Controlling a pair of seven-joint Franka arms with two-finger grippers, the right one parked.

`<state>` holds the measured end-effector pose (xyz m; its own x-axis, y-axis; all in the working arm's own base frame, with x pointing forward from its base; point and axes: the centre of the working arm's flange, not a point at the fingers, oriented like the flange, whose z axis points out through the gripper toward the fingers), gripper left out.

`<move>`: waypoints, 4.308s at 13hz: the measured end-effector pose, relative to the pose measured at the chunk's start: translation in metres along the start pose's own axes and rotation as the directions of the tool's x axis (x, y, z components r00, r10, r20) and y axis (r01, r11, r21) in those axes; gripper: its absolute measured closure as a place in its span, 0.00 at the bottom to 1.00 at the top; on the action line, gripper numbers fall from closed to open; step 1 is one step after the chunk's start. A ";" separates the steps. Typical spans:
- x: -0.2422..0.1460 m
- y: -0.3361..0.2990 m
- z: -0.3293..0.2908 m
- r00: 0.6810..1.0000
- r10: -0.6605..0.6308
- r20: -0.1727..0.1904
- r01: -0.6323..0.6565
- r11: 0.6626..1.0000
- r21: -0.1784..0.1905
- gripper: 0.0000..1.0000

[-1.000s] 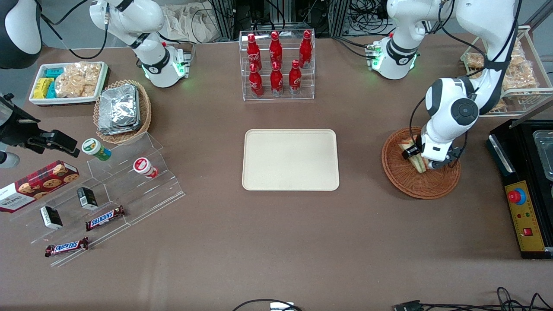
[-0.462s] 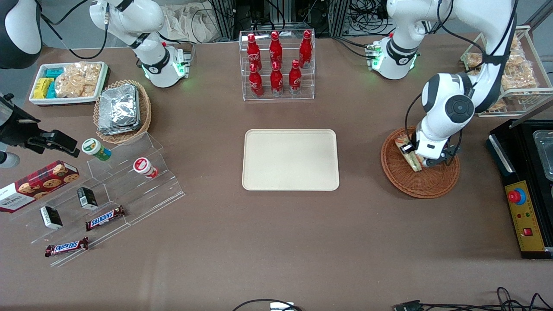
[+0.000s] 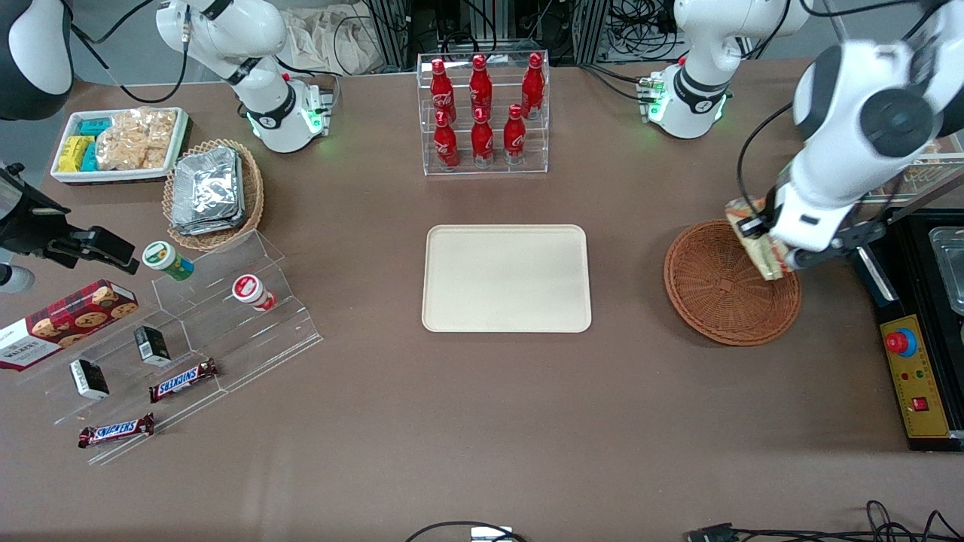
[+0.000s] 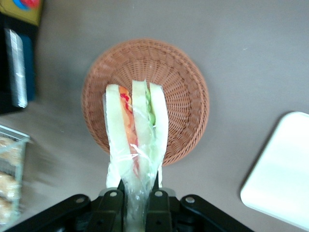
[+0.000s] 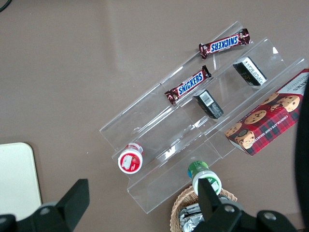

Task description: Place sandwich from basket to tray

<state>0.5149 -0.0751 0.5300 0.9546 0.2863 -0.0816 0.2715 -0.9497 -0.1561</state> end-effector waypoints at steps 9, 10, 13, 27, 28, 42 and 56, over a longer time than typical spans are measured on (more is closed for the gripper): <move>-0.141 0.248 -0.052 0.972 0.229 -0.060 -0.230 0.973 -0.012 0.83; -0.150 0.266 -0.044 0.967 0.250 -0.050 -0.251 0.968 -0.016 0.83; -0.143 0.291 0.003 0.960 0.277 -0.043 -0.278 0.960 -0.041 0.83; -0.117 0.282 0.256 0.954 0.279 -0.107 -0.295 0.936 -0.193 0.83; -0.112 0.281 0.265 0.956 0.276 -0.103 -0.291 0.936 -0.196 0.83; -0.087 0.245 0.025 0.970 0.233 -0.073 -0.232 0.973 0.011 0.00; 0.064 0.027 -0.062 0.975 0.209 -0.077 -0.214 0.975 -0.057 0.00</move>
<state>0.5912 -0.0899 0.5817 0.9968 0.0709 -0.0363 0.0679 -0.9946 -0.0783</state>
